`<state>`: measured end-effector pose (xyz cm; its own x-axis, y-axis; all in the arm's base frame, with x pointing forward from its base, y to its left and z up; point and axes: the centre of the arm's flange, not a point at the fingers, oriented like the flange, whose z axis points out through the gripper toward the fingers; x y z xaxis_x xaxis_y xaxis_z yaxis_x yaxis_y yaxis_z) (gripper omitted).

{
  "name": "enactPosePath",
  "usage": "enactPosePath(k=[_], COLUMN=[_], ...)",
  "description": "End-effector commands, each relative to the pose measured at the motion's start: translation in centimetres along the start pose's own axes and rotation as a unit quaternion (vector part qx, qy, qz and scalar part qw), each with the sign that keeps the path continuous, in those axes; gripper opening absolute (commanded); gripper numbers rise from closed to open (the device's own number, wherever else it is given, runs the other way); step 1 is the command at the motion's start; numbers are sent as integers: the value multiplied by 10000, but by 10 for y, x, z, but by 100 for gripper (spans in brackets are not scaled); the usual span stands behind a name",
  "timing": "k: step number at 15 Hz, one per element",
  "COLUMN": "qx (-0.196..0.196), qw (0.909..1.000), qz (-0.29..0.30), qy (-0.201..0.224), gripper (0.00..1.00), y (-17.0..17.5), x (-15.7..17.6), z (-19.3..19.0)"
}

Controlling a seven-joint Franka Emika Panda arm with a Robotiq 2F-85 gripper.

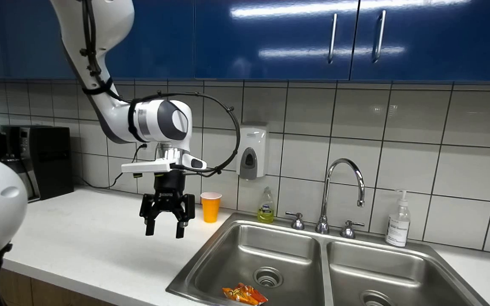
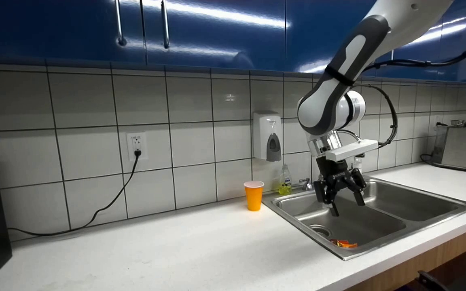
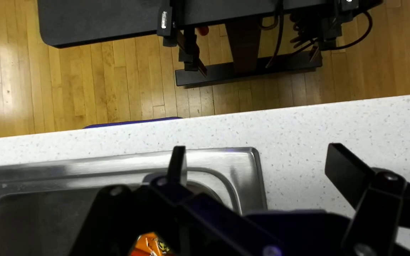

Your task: Put the orange packet in the left sink

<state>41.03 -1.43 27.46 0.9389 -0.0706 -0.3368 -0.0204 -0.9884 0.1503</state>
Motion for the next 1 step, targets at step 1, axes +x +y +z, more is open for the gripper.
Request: enactPosePath(k=[1], qx=[0], qw=[10000], qz=[0], qy=[-1], gripper=[100], y=[0], x=[0], z=[0])
